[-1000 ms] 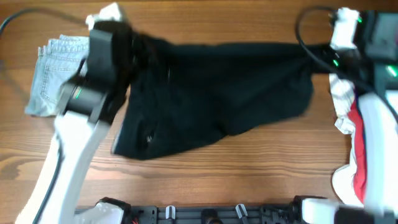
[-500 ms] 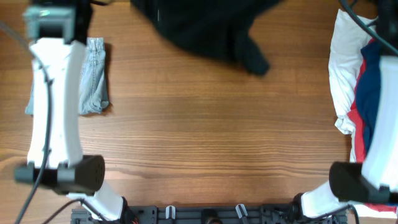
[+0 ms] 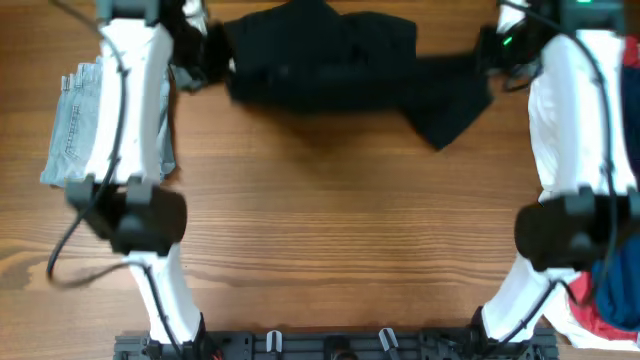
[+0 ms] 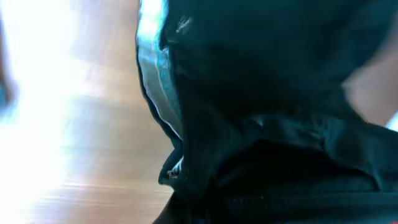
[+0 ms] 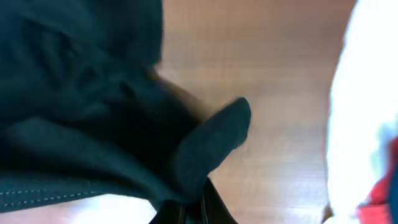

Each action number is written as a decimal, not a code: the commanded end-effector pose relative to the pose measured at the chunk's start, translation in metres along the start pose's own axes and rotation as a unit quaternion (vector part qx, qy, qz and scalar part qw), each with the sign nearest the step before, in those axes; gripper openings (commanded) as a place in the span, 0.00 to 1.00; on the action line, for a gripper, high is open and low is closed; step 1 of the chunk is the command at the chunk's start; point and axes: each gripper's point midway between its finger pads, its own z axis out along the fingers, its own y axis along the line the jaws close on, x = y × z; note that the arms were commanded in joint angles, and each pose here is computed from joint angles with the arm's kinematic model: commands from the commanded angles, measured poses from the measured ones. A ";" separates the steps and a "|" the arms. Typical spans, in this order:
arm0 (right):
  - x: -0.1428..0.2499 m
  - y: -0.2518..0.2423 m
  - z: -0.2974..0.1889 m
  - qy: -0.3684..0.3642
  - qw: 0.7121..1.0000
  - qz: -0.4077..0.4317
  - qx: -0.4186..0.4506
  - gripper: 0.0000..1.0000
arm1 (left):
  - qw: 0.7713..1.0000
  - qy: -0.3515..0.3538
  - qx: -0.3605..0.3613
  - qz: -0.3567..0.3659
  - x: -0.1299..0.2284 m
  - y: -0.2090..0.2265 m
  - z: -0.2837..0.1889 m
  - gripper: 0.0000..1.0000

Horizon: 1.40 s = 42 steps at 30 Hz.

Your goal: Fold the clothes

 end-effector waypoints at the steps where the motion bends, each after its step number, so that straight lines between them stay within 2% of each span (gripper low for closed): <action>1: 0.026 -0.048 0.019 0.044 0.994 0.045 0.090 0.04 | 0.994 0.024 -0.103 -0.011 -0.004 0.054 0.013 0.04; 5: 0.036 -0.062 0.029 0.058 0.988 0.071 0.123 0.04 | 0.996 0.066 -0.067 0.008 0.010 0.042 0.026 0.04; 8: 0.015 -0.067 0.012 0.008 0.988 0.076 0.131 0.04 | 0.996 0.061 -0.070 0.006 0.009 0.045 0.022 0.04; 14: -0.047 -0.069 -0.068 -0.172 0.972 0.080 0.138 0.05 | 0.996 0.038 -0.076 -0.011 0.001 0.062 0.006 0.04; 17: -0.050 -0.069 -0.075 -0.183 0.971 0.066 0.140 0.05 | 0.996 0.037 -0.076 -0.016 -0.001 0.066 0.005 0.04; 20: -0.035 -0.070 -0.058 -0.147 0.977 0.058 0.143 0.04 | 0.996 0.037 -0.076 -0.016 -0.001 0.066 0.005 0.04; 26: 0.038 -0.073 0.000 0.007 0.988 0.038 0.150 0.04 | 0.995 0.054 -0.082 -0.010 0.008 0.063 0.014 0.04; 32: 0.107 -0.076 0.051 0.120 0.979 0.049 0.156 0.04 | 0.978 0.167 -0.127 -0.002 0.061 0.074 0.061 0.04; 35: 0.126 -0.072 0.061 0.149 0.977 0.056 0.145 0.04 | 0.962 0.223 -0.157 -0.008 0.092 0.091 0.077 0.04; 38: 0.144 -0.067 0.060 0.184 0.973 0.058 0.130 0.04 | 0.951 0.244 -0.191 -0.013 0.110 0.110 0.080 0.04; 42: 0.164 -0.062 0.052 0.230 0.964 0.058 0.120 0.04 | 0.940 0.232 -0.246 -0.030 0.127 0.134 0.069 0.04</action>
